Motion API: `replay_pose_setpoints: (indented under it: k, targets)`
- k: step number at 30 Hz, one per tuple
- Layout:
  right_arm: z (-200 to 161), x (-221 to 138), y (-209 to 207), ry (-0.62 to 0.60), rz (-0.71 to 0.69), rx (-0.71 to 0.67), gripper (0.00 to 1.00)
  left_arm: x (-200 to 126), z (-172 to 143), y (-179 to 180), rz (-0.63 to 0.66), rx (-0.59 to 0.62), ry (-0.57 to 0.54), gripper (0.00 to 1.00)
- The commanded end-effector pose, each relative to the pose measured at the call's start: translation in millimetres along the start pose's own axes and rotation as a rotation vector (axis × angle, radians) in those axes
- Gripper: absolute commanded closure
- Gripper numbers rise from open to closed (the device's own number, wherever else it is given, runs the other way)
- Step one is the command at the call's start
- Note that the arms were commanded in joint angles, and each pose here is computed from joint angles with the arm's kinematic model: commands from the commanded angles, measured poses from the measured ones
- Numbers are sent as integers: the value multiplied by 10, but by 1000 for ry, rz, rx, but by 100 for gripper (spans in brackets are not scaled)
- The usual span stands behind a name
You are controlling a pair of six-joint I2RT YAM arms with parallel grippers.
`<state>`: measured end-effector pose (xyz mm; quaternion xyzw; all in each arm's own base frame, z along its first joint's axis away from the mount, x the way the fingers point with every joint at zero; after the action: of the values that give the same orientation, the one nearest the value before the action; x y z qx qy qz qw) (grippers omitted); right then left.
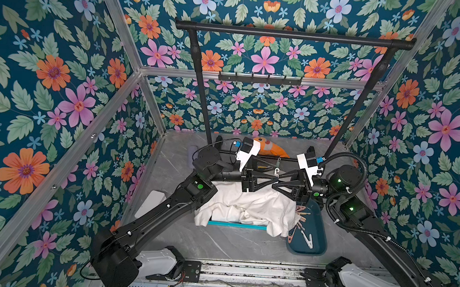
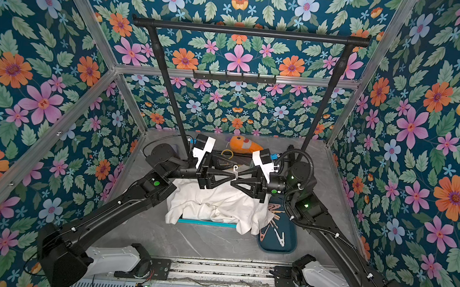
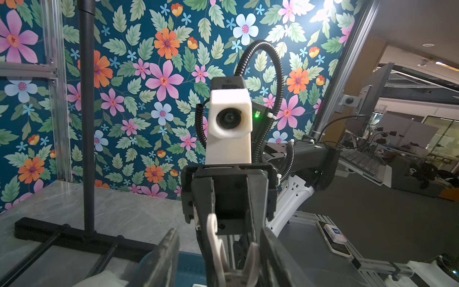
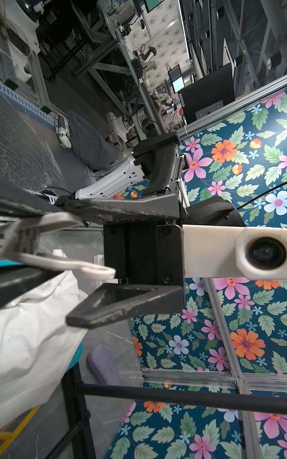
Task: Use clothespins to secure the t-shirt on both sides of the hanger
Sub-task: Open the clothespin.
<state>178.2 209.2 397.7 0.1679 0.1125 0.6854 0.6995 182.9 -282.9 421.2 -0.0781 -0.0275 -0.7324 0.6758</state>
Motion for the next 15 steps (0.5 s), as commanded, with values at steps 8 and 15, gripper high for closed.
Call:
replay_pose_setpoints:
  k: [8,15]
  targets:
    - [23,11,30,12,22,-34,71,18,13,-13,-24,14,12,45]
    - [18,8,29,17,18,-32,71,14,-6,-11,-16,10,38,44]
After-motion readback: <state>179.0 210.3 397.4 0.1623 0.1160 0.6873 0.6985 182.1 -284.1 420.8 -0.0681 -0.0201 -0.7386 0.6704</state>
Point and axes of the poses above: each gripper's point midway between its finger pads, its own x axis out along the fingers, its own y axis along the line the jaws close on, z = x × y, the point moved 6 cm from there along -x, back along the fingers, and after that the axes turned 9 degrees about x, right-handed, at the moved point
